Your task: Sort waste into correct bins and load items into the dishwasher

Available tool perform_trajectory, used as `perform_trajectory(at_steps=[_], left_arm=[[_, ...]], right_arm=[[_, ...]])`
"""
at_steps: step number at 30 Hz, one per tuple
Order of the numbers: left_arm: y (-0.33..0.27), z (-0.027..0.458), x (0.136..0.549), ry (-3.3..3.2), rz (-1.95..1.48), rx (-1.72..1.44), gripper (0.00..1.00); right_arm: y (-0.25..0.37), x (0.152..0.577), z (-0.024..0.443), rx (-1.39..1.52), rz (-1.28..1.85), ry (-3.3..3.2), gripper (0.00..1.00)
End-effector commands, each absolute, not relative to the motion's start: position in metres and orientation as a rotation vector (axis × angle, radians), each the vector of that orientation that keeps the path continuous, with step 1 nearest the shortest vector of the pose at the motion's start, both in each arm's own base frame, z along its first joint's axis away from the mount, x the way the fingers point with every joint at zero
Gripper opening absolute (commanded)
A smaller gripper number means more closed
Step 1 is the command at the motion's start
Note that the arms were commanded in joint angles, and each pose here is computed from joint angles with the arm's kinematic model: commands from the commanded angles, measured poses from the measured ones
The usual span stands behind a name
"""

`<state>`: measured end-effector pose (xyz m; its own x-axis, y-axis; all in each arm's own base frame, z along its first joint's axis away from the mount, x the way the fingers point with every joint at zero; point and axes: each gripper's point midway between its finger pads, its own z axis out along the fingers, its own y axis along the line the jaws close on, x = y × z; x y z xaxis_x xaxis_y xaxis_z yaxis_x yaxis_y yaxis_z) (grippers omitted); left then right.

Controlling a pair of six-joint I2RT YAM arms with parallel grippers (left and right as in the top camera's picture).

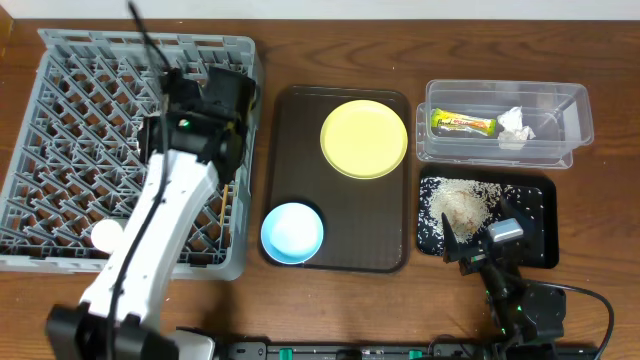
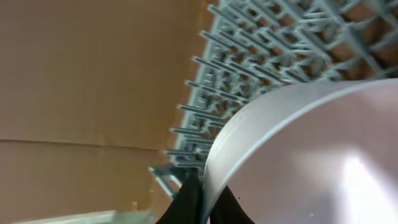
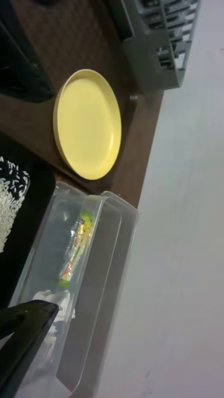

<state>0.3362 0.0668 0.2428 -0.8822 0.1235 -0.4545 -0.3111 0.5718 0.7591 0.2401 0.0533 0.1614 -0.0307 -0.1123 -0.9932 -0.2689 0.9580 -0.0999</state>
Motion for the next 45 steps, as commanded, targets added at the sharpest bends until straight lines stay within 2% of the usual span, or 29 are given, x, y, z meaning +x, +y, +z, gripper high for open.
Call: perform_trajectory(at_steps=[1,15,29,45], left_arm=[[0.078,0.247,0.341,2.243,1.473,-0.137,0.08],[0.062,0.215,0.401,2.161,1.396,-0.174,0.07],[0.053,0.179,0.458,2.148,1.482,0.039,0.08],[0.06,0.183,0.457,2.133,1.557,0.051,0.08]], right_arm=[[0.053,0.24,0.161,-0.289,0.138,1.604,0.99],[0.053,0.24,0.161,-0.289,0.138,1.604,0.99],[0.053,0.24,0.161,-0.289,0.138,1.604,0.99],[0.053,0.24,0.161,-0.289,0.138,1.604,0.99]])
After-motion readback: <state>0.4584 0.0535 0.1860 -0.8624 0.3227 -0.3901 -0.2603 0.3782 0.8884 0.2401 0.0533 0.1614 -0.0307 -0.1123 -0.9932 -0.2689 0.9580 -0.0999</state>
